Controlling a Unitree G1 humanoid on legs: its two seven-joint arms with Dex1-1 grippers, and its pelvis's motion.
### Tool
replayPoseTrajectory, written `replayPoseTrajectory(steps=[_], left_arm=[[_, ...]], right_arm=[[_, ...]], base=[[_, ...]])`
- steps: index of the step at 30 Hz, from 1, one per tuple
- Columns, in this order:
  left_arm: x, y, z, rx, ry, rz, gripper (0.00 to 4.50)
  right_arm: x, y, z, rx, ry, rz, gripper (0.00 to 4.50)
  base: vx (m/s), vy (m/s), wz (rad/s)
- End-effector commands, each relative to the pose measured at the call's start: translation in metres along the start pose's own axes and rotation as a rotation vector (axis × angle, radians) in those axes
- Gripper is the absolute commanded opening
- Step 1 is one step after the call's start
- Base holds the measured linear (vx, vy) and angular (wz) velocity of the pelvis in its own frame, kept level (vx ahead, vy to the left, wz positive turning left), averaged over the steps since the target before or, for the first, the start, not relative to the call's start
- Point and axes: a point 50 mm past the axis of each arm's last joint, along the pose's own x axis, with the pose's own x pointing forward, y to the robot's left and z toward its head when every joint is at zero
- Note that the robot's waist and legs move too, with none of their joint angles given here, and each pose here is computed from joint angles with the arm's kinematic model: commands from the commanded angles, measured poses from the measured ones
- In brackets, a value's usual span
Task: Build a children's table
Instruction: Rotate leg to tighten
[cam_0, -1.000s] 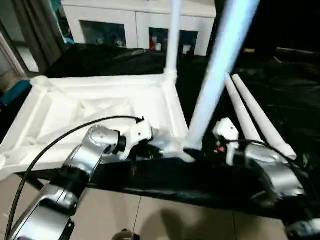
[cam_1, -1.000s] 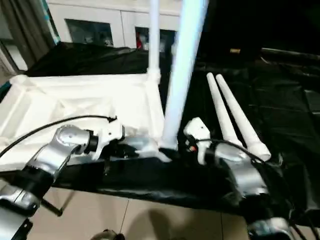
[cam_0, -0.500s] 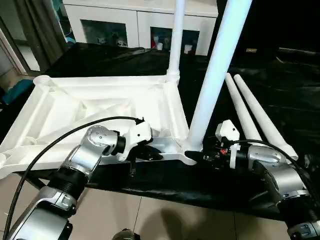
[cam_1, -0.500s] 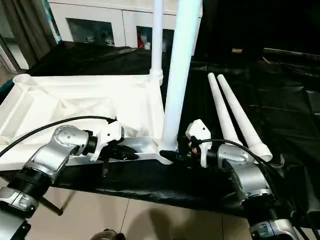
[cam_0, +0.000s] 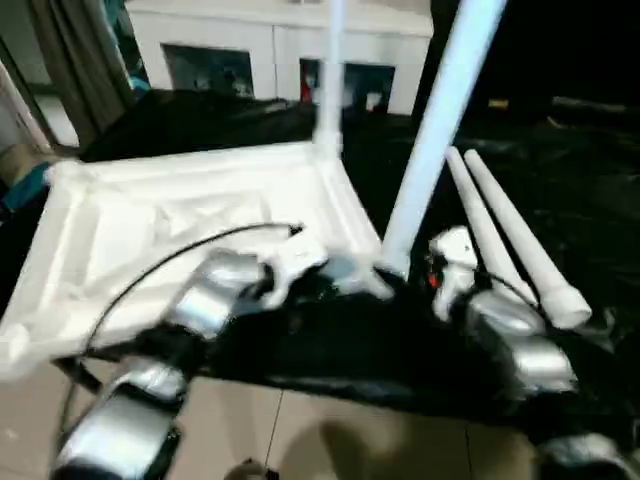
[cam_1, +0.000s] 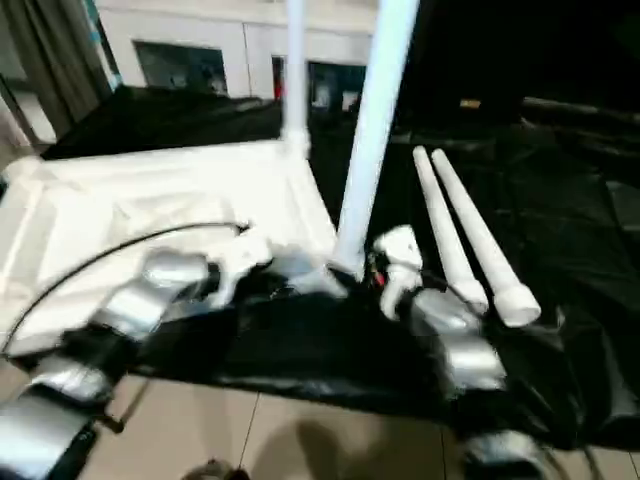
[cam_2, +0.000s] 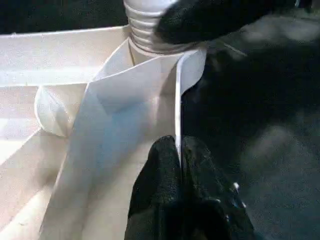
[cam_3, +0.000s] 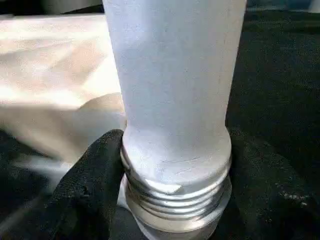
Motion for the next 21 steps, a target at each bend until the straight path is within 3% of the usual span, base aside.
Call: replayPoseTrajectory(steps=[1,4,8,10,12,15,21], left_arm=[[0.004,0.008,0.012,-0.024,-0.048,0.111,0.00],[0.016,0.006,0.019,-0.043,-0.051,0.168,0.00],[0.024,0.001,0.024,-0.031,-0.060,0.158,0.00],[0.025,-0.001,0.024,-0.016,-0.065,0.134,0.00],[0.025,-0.002,0.024,-0.013,-0.069,0.124,0.00],[0.020,-0.001,0.018,-0.016,-0.073,0.098,0.00],[0.005,-0.003,0.006,0.036,-0.104,-0.002,0.00]], right_arm=[[-0.002,-0.007,-0.027,0.102,0.092,-0.152,2.74],[0.010,0.001,-0.028,0.114,0.096,-0.237,2.73],[0.020,0.012,-0.020,0.115,0.051,-0.209,2.73],[0.023,0.017,-0.012,0.081,0.008,-0.161,3.43],[0.024,0.018,-0.010,0.063,-0.007,-0.138,3.43],[0.021,0.015,-0.003,0.005,-0.031,-0.082,3.83],[0.002,0.006,0.002,-0.099,-0.017,0.082,3.83]], base=[[0.000,0.000,0.00],[0.000,0.000,0.00],[0.000,0.000,0.00],[0.000,0.000,0.00],[0.000,0.000,0.00],[0.000,0.000,0.00],[0.000,0.000,0.00]])
